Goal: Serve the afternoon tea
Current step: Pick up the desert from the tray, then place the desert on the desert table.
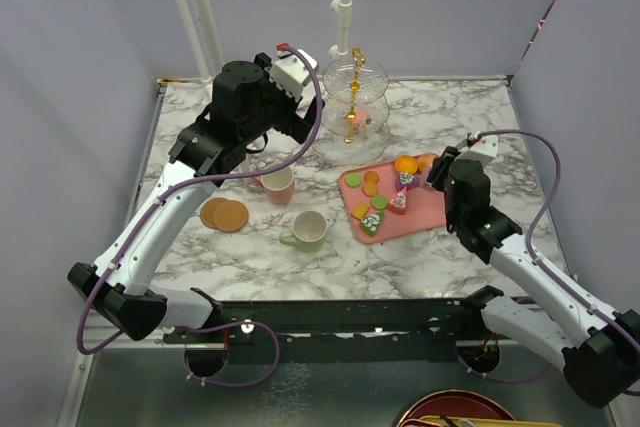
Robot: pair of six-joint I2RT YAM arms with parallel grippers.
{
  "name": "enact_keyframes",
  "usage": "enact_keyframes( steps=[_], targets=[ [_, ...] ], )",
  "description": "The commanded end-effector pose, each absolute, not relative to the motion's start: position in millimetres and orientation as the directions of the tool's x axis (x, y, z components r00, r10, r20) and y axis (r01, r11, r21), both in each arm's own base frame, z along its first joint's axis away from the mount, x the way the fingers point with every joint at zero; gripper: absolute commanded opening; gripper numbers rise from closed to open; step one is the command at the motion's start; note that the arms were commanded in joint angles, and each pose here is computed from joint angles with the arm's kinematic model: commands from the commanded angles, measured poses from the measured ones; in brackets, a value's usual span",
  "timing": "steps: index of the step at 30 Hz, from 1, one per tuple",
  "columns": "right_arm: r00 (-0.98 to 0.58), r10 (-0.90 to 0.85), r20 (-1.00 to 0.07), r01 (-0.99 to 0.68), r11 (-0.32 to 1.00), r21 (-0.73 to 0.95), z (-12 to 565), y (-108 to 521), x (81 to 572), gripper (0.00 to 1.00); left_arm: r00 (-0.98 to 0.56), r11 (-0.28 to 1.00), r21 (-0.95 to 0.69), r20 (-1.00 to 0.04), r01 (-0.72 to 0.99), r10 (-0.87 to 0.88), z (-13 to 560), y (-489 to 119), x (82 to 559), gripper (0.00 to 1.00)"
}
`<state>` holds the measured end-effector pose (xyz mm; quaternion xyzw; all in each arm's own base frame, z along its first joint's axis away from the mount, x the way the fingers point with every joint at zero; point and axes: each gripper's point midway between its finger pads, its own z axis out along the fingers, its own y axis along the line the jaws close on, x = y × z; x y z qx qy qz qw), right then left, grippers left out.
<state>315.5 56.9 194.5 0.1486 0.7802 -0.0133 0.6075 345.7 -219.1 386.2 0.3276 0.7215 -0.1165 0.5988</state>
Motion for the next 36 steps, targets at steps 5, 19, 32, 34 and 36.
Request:
enact_keyframes(
  steps=[5, 19, 32, 34, 36],
  targets=[
    [-0.086, 0.174, -0.981, -0.067, 0.981, 0.180, 275.4, 120.3, 357.7, 0.32, -0.191, 0.836, 0.226, -0.913, 0.499, 0.360, 368.9, -197.7, 363.6, 0.99],
    [-0.100, 0.175, -0.980, -0.118, 0.975, 0.186, 254.1, 172.3, 437.8, 0.32, -0.190, 0.861, 0.245, -0.914, 0.446, 0.359, 380.0, -180.6, 360.9, 0.99],
    [-0.124, 0.217, -0.968, -0.031, 0.974, 0.223, 221.6, 174.6, 482.7, 0.32, -0.155, 0.859, 0.254, -0.923, 0.444, 0.353, 393.0, -176.1, 353.2, 0.99],
    [-0.134, 0.226, -0.965, -0.020, 0.973, 0.231, 212.9, 175.4, 485.1, 0.32, -0.156, 0.858, 0.251, -0.923, 0.448, 0.351, 392.3, -176.2, 351.7, 0.99],
    [-0.141, 0.236, -0.962, -0.007, 0.971, 0.239, 203.9, 174.9, 487.9, 0.32, -0.157, 0.857, 0.249, -0.923, 0.452, 0.351, 391.0, -176.3, 350.3, 0.99]
  ],
)
